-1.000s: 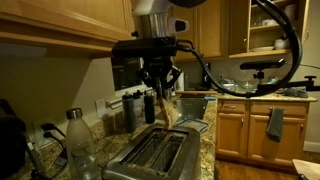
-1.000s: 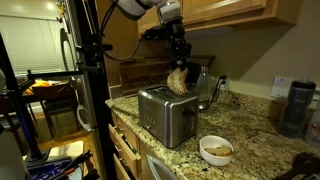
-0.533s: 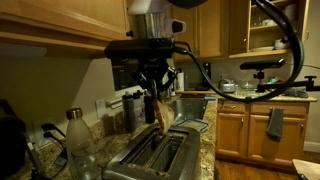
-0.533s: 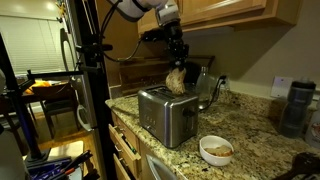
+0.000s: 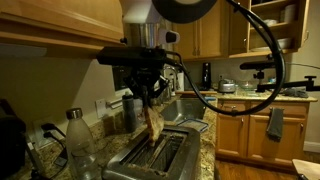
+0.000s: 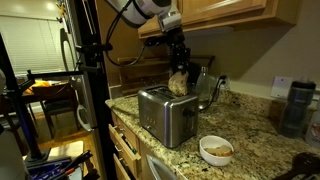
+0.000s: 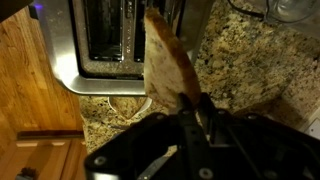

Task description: Put two slices of bread into the toaster.

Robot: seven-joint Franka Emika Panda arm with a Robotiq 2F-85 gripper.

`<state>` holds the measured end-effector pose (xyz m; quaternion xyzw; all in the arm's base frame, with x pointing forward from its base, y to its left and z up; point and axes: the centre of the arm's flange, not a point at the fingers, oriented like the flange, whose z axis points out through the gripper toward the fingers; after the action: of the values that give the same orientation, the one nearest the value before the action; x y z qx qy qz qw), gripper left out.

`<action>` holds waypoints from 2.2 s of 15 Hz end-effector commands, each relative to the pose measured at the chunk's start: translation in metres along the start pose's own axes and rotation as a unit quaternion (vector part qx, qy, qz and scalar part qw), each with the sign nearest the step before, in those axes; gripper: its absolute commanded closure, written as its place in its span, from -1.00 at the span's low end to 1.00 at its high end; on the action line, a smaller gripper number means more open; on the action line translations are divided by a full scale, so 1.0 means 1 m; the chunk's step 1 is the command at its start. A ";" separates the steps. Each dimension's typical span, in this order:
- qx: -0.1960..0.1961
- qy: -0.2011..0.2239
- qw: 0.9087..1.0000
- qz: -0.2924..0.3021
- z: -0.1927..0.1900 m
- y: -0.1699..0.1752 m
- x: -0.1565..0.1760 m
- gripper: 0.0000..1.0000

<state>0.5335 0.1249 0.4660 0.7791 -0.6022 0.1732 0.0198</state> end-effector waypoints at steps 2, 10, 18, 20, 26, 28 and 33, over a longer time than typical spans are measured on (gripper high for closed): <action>0.021 -0.020 0.999 0.018 0.016 0.010 0.001 0.80; 0.038 -0.034 0.998 0.022 0.015 0.004 -0.009 0.80; 0.046 -0.033 0.998 -0.002 0.008 -0.015 -0.043 0.80; 0.047 -0.038 0.998 -0.004 0.012 -0.017 -0.050 0.80; 0.038 -0.045 0.998 0.004 0.026 -0.014 -0.057 0.25; 0.034 -0.041 0.999 0.008 0.026 -0.012 -0.057 0.10; 0.019 -0.034 0.999 0.007 0.027 -0.007 -0.052 -0.56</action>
<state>0.5425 0.1706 0.4250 0.7910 -0.5914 0.1551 -0.0217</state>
